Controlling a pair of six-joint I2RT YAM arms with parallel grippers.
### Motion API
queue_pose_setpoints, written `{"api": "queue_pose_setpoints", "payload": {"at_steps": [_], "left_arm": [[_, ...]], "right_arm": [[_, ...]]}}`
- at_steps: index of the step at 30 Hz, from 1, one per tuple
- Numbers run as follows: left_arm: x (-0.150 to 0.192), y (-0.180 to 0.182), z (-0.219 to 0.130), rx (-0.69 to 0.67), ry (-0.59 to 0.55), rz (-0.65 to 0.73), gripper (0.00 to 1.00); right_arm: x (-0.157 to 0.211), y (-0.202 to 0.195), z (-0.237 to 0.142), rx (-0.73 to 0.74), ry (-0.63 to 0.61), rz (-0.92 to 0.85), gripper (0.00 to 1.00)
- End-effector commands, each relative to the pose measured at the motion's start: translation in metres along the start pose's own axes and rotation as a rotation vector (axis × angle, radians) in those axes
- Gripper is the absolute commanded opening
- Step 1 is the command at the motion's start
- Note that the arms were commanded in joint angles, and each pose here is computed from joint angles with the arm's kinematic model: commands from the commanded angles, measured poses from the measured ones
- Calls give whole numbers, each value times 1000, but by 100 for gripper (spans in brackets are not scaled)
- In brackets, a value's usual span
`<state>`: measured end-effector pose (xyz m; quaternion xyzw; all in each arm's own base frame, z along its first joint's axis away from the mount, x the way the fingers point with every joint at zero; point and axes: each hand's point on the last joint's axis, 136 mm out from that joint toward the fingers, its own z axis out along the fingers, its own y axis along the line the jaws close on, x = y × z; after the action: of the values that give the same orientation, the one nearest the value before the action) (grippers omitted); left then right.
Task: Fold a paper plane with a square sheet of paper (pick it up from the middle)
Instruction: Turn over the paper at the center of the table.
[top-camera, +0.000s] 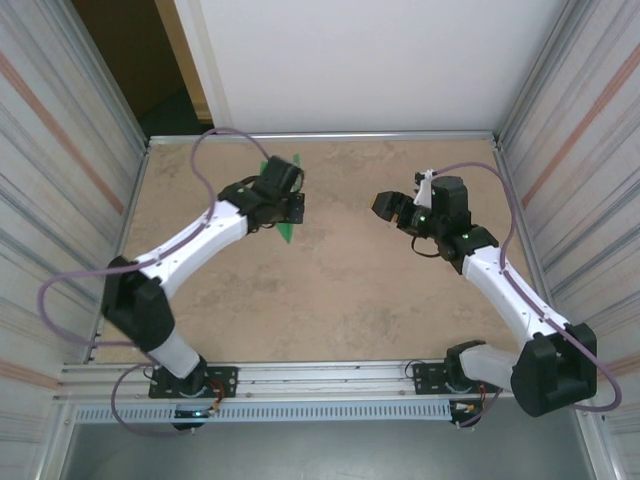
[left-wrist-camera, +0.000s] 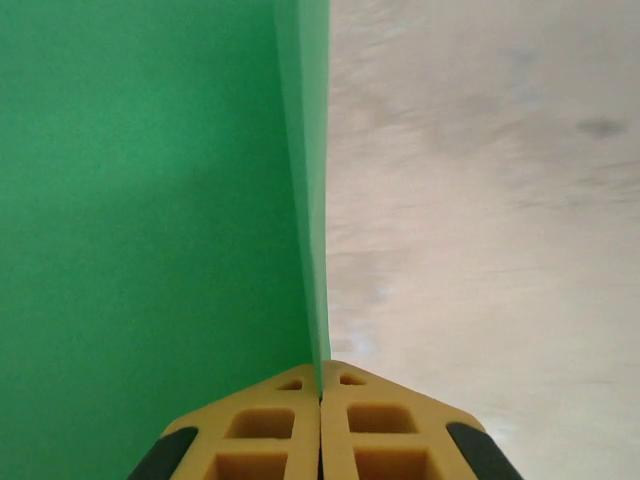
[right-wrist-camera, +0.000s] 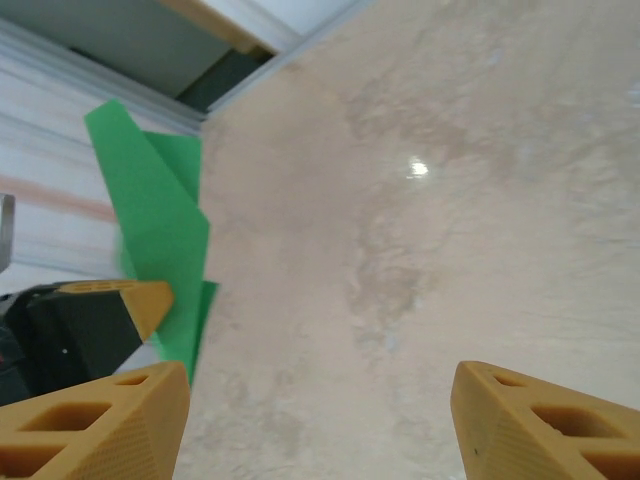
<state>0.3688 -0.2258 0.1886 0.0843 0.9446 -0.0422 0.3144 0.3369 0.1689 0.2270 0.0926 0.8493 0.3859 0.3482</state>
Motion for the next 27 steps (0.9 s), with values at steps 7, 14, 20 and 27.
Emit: {"api": "queue_pose_setpoints", "payload": {"at_steps": [7, 14, 20, 27], "left_arm": [[39, 69, 29, -667, 257, 331, 7], [59, 51, 75, -707, 326, 416, 8], [71, 46, 93, -737, 360, 441, 8], [86, 23, 108, -675, 382, 459, 18]], "right_arm": [[-1, -28, -11, 137, -42, -13, 67], [3, -36, -12, 148, -38, 12, 67], [6, -40, -12, 152, -32, 24, 67], [7, -41, -10, 150, -25, 38, 67]]}}
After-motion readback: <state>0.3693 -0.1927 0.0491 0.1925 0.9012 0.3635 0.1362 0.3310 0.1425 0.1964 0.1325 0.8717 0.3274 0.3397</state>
